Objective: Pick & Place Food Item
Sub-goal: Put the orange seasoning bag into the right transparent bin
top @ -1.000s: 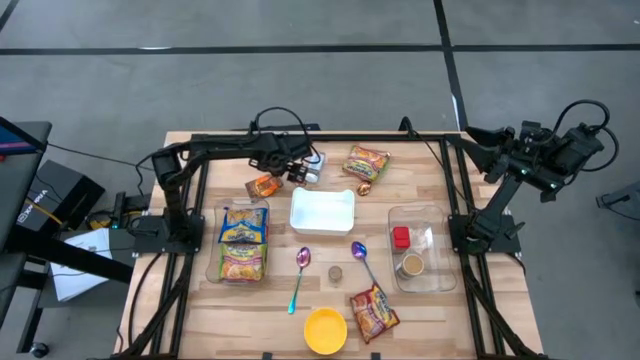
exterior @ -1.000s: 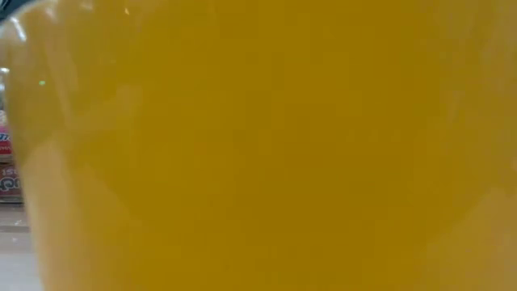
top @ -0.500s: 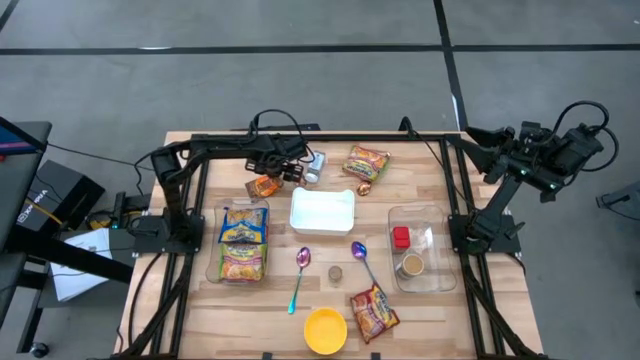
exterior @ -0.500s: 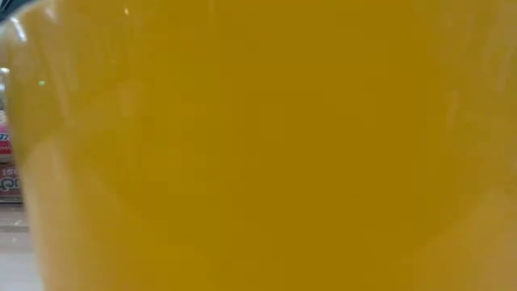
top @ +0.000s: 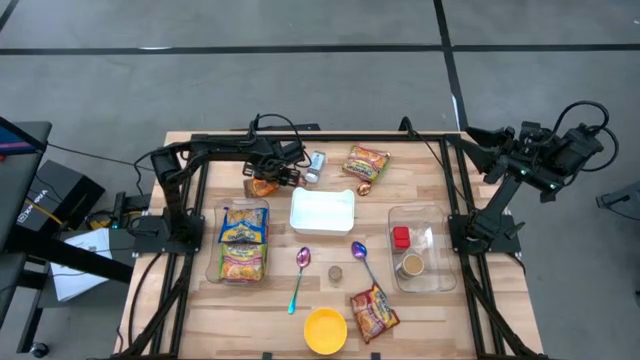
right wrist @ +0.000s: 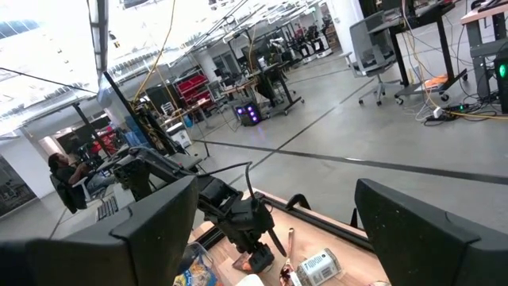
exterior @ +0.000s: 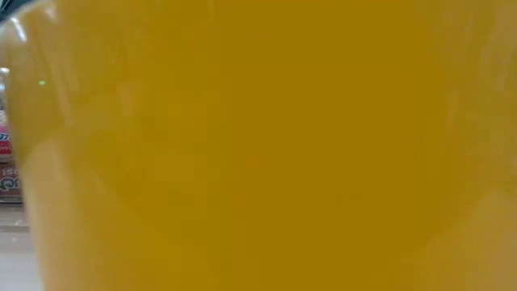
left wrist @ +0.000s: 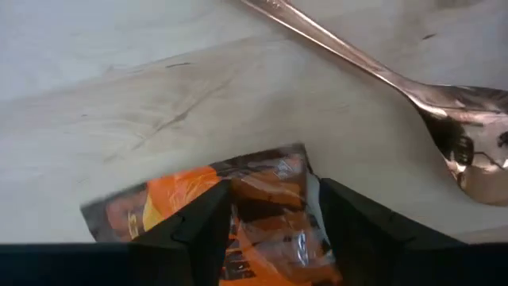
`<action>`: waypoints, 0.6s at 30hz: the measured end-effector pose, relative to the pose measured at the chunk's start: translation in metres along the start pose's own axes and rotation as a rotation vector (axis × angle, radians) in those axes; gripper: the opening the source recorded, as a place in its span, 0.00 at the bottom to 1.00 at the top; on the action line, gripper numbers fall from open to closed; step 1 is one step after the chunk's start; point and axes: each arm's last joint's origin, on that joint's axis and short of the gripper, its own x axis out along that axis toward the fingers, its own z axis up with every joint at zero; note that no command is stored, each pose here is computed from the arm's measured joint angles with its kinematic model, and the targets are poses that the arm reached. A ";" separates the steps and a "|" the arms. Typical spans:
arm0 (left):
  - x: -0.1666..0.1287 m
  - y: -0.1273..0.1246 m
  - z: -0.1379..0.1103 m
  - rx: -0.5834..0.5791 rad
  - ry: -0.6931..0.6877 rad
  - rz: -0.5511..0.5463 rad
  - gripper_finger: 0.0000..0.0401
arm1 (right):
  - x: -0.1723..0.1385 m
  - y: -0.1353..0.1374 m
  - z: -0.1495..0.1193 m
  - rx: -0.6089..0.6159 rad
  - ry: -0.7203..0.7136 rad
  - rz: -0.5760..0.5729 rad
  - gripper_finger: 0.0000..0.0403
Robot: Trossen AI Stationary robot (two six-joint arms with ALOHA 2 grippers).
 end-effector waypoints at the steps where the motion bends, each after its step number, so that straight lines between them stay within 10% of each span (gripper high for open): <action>1: 0.000 0.000 0.000 -0.001 -0.002 -0.003 0.43 | 0.000 0.000 0.000 0.000 0.000 0.000 0.83; 18: -0.002 -0.004 0.001 -0.009 -0.025 -0.029 0.04 | 0.000 0.000 0.000 0.011 0.000 0.000 0.83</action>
